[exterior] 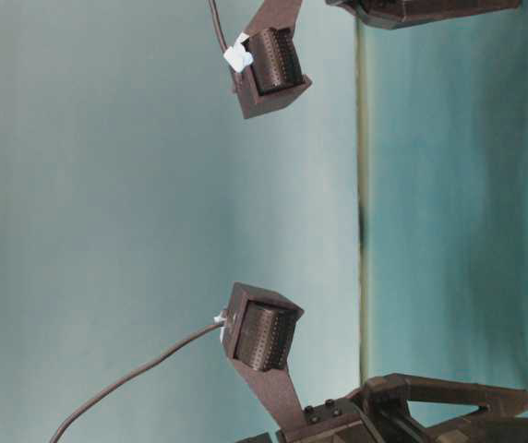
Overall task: Insert the washer onto the shaft with both hands.
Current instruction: 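Close left gripper on the washer and right gripper on the shaft, then lift the washer and the shaft off the table with both grippers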
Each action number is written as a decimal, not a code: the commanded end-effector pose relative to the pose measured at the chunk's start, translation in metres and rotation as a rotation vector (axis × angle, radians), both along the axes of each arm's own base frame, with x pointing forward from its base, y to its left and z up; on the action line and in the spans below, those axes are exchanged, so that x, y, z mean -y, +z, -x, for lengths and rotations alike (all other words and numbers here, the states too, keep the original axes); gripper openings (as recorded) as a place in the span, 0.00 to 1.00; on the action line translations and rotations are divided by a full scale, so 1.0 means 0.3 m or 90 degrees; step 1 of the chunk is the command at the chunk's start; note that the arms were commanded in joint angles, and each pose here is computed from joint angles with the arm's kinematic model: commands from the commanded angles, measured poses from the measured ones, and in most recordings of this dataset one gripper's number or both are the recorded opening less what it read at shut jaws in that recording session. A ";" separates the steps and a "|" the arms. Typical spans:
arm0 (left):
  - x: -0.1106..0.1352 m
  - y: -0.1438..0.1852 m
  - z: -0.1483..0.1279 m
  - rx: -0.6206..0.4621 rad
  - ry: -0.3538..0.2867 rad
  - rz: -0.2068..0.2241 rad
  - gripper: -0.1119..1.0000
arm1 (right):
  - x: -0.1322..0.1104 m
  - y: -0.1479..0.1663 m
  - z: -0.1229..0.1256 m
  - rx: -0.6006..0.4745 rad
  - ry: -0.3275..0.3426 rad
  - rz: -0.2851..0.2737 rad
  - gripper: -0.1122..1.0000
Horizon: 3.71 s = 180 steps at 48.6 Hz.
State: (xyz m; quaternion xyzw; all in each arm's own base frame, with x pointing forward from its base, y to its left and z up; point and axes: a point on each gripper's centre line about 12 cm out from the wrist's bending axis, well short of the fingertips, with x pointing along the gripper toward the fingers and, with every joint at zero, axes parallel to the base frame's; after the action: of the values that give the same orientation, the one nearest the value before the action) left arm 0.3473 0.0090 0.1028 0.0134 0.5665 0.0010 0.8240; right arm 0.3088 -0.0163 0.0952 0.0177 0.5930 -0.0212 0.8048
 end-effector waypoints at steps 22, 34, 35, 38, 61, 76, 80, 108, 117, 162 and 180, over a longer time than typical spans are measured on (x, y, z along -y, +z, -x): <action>0.003 0.019 -0.018 0.025 -0.003 -0.001 0.90 | 0.004 0.006 -0.005 0.006 0.002 0.003 0.95; 0.003 0.018 -0.015 0.023 -0.002 -0.001 0.89 | 0.004 0.005 -0.005 0.006 0.002 0.003 0.94; 0.003 0.018 -0.015 0.023 -0.002 -0.001 0.88 | 0.004 0.003 -0.004 0.004 0.001 0.002 0.94; 0.003 0.016 -0.013 0.021 -0.001 0.000 0.85 | 0.004 0.003 -0.004 0.004 0.001 0.002 0.93; 0.007 0.016 -0.009 0.019 -0.001 0.001 0.42 | 0.004 0.003 -0.005 0.005 0.005 0.003 0.40; 0.014 0.016 -0.009 0.019 -0.005 0.001 0.42 | 0.004 -0.004 -0.004 0.000 0.005 0.003 0.10; 0.014 0.016 -0.009 0.019 -0.006 0.000 0.42 | 0.004 -0.009 -0.001 -0.004 0.004 0.003 0.10; 0.016 0.018 -0.010 0.021 -0.006 0.001 0.42 | -0.004 -0.013 -0.001 -0.006 0.012 0.004 0.10; 0.016 0.019 -0.011 0.021 -0.006 0.001 0.42 | -0.012 -0.011 -0.004 -0.004 0.018 0.004 0.10; 0.018 0.037 -0.014 0.030 -0.005 0.001 0.42 | -0.021 -0.002 -0.008 0.003 0.046 0.011 0.10; 0.022 0.155 -0.016 0.127 -0.005 0.002 0.42 | -0.022 0.086 -0.019 0.111 0.033 0.012 0.10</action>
State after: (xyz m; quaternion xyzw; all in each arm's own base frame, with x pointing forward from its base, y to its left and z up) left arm 0.3482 0.0036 0.1320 0.0131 0.5154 -0.0013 0.8568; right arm 0.3109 -0.0108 0.1090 -0.0066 0.5512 -0.0029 0.8344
